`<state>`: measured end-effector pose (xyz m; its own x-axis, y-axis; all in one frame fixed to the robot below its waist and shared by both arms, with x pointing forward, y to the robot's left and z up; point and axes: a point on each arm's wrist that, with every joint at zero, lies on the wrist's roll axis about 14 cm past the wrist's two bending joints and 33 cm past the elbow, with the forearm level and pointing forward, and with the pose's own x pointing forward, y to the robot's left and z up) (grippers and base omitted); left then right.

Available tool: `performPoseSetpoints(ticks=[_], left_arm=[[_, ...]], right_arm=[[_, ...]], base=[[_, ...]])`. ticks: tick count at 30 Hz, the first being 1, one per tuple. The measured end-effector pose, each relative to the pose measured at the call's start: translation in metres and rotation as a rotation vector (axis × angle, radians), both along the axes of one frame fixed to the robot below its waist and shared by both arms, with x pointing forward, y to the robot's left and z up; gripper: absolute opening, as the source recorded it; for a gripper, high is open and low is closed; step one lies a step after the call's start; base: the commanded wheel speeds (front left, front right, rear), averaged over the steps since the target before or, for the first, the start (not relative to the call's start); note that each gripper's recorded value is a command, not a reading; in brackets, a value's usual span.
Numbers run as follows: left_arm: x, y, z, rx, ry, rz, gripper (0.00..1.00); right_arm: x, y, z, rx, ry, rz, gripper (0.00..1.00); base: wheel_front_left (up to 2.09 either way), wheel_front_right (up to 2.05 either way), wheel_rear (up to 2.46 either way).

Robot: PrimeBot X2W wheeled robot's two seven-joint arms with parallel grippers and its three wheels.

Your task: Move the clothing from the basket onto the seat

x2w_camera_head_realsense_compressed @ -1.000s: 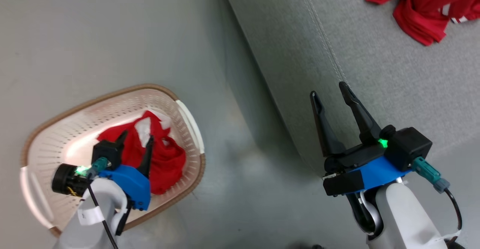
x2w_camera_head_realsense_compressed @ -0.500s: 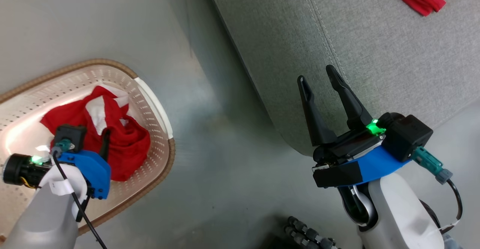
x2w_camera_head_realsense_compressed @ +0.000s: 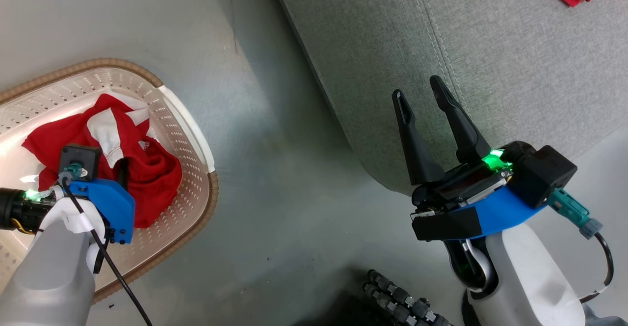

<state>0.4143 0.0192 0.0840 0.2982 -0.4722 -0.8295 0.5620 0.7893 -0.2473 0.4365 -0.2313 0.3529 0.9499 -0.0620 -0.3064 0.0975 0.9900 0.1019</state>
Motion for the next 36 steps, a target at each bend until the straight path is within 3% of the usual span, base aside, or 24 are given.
performPoseSetpoints(ticks=[8,9,10,12,36], left_arm=[[0.000,0.005,-0.003,0.017,0.006,0.017,1.00],[0.001,0.006,-0.003,0.018,0.008,0.022,0.82],[0.000,0.006,-0.004,0.022,0.011,0.022,0.46],[0.000,0.008,-0.004,0.024,0.016,0.026,0.00],[0.010,0.008,0.007,0.000,-0.001,0.050,0.00]], right_arm=[[0.000,0.001,-0.004,0.007,0.006,0.001,1.00],[0.000,0.001,-0.004,0.007,0.007,0.001,1.00],[0.000,0.001,-0.004,0.007,0.006,0.001,1.00],[0.001,0.001,-0.004,0.007,0.006,0.001,1.00],[0.009,0.005,0.009,0.005,-0.031,0.022,1.00]], base=[[0.00,0.00,0.00],[0.00,0.00,0.00],[0.00,0.00,0.00],[0.00,0.00,0.00],[0.00,0.00,0.00]])
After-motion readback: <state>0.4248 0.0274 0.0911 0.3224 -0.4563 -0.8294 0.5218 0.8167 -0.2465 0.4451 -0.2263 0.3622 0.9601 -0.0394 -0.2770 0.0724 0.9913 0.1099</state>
